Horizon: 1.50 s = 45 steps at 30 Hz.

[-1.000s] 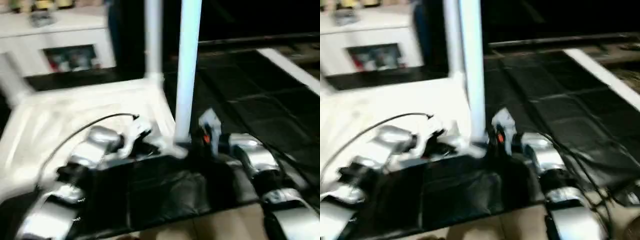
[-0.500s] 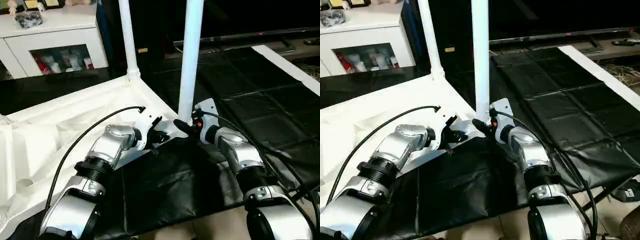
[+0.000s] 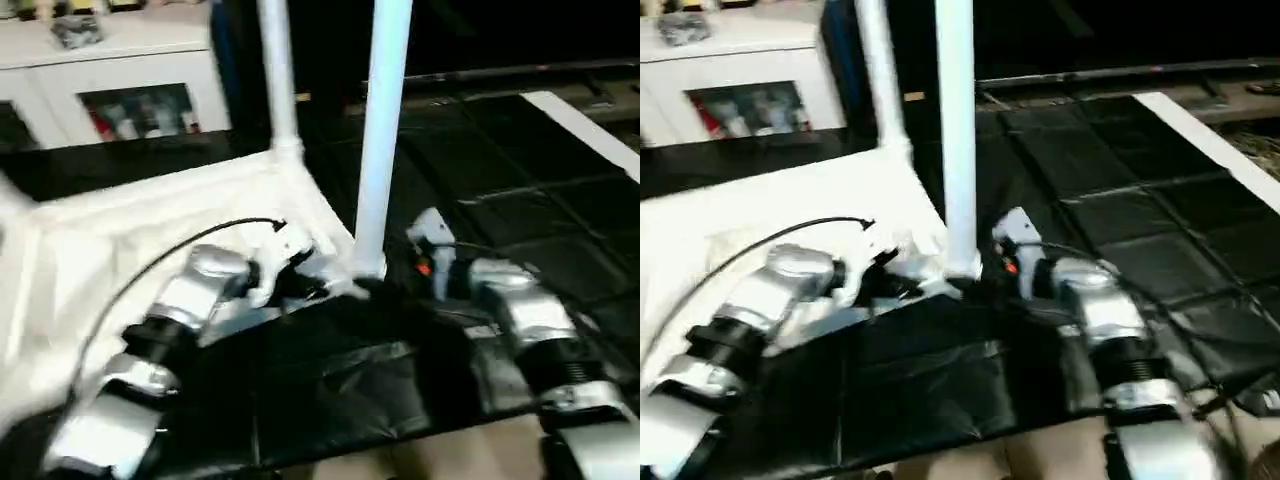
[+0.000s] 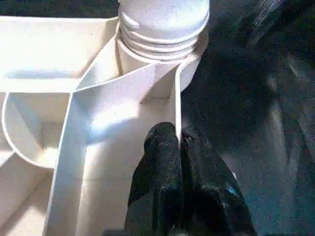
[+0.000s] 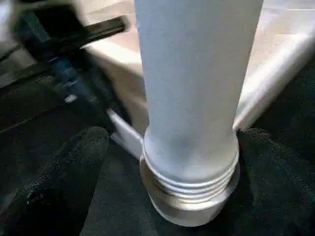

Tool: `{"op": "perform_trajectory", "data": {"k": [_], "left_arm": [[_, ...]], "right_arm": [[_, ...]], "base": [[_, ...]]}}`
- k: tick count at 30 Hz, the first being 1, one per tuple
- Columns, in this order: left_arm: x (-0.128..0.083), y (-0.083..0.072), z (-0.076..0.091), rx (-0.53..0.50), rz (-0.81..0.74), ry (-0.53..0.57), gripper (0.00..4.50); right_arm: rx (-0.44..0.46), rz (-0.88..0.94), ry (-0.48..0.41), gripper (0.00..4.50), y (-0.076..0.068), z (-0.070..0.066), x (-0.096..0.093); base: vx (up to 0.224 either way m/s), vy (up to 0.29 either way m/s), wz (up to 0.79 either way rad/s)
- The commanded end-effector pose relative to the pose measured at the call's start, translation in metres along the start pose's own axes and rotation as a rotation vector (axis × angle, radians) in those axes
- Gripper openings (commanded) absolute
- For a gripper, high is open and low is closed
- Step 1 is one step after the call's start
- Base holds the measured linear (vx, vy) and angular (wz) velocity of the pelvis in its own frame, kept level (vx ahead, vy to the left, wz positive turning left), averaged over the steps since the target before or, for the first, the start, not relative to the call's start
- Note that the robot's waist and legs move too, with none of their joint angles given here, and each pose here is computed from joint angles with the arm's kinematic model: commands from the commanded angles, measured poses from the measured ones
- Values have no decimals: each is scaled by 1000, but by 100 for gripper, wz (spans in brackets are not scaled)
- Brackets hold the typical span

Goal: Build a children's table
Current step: Rotate leg to tighten

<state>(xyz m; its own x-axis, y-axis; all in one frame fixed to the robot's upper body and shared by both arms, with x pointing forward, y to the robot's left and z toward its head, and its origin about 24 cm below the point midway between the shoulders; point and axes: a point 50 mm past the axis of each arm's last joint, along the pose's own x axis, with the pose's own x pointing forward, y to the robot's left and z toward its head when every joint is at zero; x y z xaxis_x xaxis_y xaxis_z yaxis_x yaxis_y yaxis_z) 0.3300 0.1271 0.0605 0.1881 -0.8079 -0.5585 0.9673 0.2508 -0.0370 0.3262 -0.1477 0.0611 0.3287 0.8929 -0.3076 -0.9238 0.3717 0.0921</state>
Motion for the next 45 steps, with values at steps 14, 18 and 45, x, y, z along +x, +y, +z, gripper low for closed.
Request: {"op": "perform_trajectory", "data": {"k": [14,18,45], "left_arm": [[-9,-16,-2,215,-311,127,0],[-10,-17,-2,227,-324,124,0],[3,-10,5,48,-121,-25,0]], "right_arm": [[-221,414,138,427,17,9,11],[-211,444,135,396,18,10,14],[0,233,-11,258,23,1,41]], "base": [[0,0,0],[0,0,0],[0,0,0]]}}
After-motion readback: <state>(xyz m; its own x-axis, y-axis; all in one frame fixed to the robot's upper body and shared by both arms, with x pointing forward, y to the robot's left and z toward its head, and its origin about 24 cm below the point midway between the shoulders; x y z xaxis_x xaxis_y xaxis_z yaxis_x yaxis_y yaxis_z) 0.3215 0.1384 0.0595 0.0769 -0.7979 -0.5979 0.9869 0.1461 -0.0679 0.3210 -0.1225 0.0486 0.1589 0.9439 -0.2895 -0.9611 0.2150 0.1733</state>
